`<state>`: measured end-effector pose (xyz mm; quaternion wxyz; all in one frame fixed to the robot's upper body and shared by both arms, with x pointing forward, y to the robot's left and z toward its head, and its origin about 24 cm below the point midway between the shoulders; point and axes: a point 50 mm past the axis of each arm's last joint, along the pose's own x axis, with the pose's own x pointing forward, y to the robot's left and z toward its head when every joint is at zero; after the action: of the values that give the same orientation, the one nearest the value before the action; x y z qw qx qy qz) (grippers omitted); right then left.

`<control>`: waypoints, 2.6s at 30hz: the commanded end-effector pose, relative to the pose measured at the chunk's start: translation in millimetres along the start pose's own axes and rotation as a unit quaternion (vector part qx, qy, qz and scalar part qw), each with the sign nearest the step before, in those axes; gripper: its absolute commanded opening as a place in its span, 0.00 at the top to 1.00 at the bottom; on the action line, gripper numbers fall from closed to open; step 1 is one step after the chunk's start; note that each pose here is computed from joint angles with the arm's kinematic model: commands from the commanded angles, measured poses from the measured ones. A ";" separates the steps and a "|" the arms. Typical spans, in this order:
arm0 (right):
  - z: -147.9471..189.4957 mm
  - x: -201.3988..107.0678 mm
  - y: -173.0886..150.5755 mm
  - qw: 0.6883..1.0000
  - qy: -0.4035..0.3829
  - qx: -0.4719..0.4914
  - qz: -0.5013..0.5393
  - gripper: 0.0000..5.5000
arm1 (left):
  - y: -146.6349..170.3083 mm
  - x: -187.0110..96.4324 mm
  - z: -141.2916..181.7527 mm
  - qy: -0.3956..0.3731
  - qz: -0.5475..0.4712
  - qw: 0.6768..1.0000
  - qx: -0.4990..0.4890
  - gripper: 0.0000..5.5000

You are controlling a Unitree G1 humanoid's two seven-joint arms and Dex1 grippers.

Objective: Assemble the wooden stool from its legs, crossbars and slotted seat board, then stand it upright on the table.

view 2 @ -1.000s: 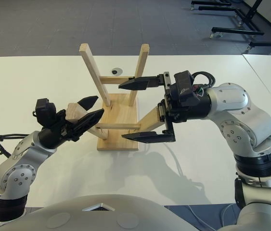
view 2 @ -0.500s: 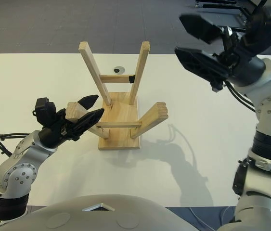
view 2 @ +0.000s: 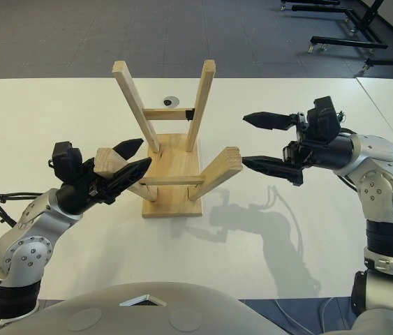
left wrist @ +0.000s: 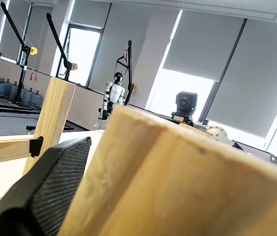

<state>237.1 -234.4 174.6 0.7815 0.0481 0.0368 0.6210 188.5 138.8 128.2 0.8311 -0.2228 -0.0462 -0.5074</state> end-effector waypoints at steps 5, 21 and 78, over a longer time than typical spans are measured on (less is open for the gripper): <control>-6.0 14.9 6.4 1.000 0.005 0.003 0.025 0.02 | -2.3 12.5 3.1 0.024 -0.041 0.999 0.007 0.42; -14.9 29.7 2.5 0.999 0.035 -0.012 0.038 0.02 | -11.6 29.8 2.4 0.032 -0.099 0.995 -0.003 0.42; 39.9 65.2 19.3 0.990 -0.068 -0.064 0.101 0.02 | 25.2 14.1 -15.7 0.034 -0.016 0.999 0.034 0.42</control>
<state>233.8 -164.8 210.8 0.7110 0.0142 -0.0516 0.7012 213.2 129.4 111.0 0.8272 -0.1832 -0.0383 -0.5299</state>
